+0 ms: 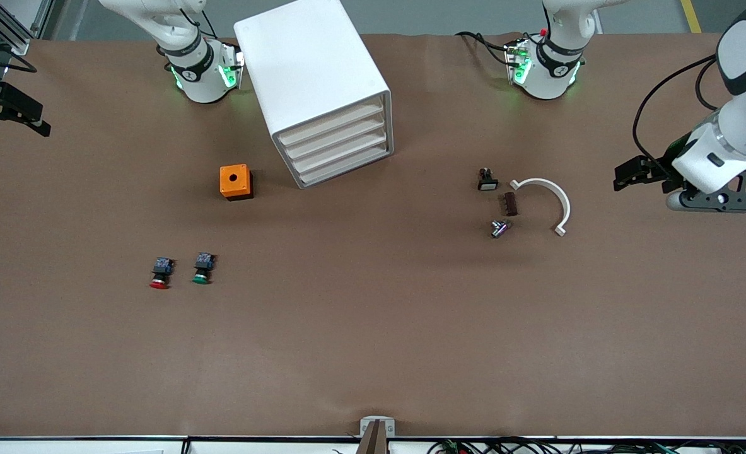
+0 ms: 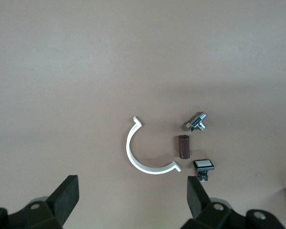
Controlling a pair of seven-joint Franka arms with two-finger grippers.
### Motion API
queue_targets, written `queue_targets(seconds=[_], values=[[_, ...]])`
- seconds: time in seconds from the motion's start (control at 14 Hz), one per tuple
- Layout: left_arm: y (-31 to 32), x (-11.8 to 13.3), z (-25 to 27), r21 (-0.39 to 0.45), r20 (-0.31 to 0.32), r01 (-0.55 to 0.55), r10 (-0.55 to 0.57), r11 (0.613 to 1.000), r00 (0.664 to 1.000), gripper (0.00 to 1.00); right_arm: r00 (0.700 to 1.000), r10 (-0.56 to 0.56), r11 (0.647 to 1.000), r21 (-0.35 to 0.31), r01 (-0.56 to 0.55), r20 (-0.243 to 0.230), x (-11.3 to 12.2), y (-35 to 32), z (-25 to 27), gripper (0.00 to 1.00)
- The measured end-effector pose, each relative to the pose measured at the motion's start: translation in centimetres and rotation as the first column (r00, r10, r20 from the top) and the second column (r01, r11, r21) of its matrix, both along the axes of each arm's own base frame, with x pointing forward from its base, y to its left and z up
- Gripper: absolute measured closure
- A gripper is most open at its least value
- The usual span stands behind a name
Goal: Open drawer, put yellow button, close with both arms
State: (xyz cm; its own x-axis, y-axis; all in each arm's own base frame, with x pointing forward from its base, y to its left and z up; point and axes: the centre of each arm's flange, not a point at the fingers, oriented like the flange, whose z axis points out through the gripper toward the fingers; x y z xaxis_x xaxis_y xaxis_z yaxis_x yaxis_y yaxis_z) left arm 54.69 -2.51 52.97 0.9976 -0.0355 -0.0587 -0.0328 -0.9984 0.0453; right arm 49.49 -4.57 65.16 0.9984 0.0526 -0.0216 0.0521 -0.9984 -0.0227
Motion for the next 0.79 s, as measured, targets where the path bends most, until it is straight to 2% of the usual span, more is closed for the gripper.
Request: queue_targets(seconds=[0.79], values=[[1.4,-0.2,1.1,0.0,0.023,-0.026,0.026,1.0,0.999,0.0,1.0,0.013,1.0,-0.002,-0.013,0.007,0.1,0.2,0.1,0.0]])
